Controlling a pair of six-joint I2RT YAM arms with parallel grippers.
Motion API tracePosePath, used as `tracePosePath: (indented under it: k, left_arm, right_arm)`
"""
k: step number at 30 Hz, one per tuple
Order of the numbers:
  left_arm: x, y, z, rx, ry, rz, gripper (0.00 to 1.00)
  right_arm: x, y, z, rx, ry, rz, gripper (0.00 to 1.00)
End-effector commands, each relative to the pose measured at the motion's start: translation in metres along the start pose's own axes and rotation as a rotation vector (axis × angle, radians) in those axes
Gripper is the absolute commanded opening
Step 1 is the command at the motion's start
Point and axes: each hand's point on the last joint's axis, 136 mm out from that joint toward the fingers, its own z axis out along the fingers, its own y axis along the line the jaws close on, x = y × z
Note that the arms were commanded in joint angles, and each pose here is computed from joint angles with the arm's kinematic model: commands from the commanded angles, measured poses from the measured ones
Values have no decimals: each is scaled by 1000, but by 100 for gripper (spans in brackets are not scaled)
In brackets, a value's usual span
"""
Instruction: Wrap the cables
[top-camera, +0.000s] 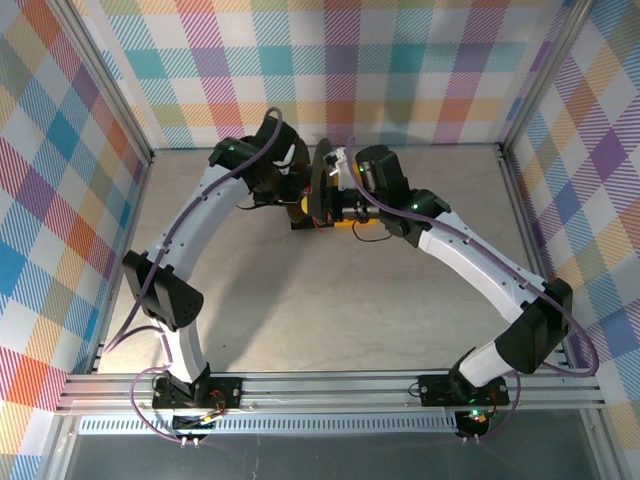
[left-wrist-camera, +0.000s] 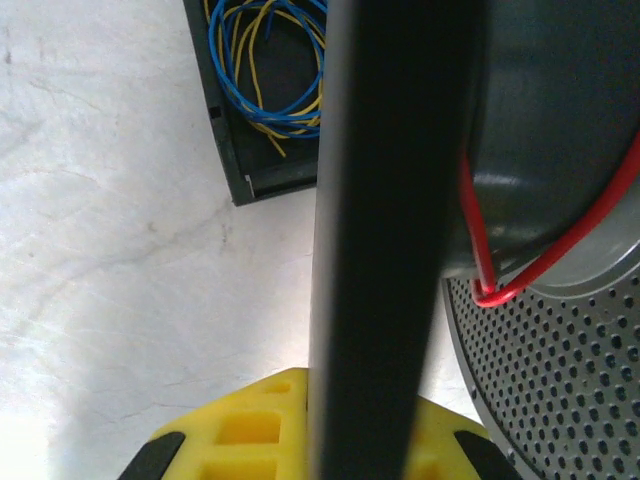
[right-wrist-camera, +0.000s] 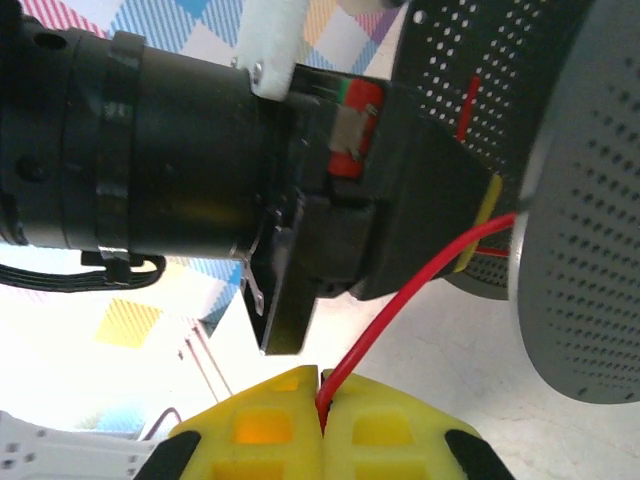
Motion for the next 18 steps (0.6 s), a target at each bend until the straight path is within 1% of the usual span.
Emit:
tracePosePath:
  k: [1,5,10,18]
  left_arm:
    - [-59,4,-28,131,-258,-214,0]
    - [-68,14,-45,185,-347,-301,0]
    - [-79,33,-74,272,-475,-448,0]
    - [-85,51,-109,342,-597,-556,0]
  right_arm:
    - [28,8,5,-21,74,-40,0]
    - [38,-4,11,11,86,-36,0]
    - [51,-14,15,27,105,-27,0]
    - [73,-36,23,69,140,5,0]
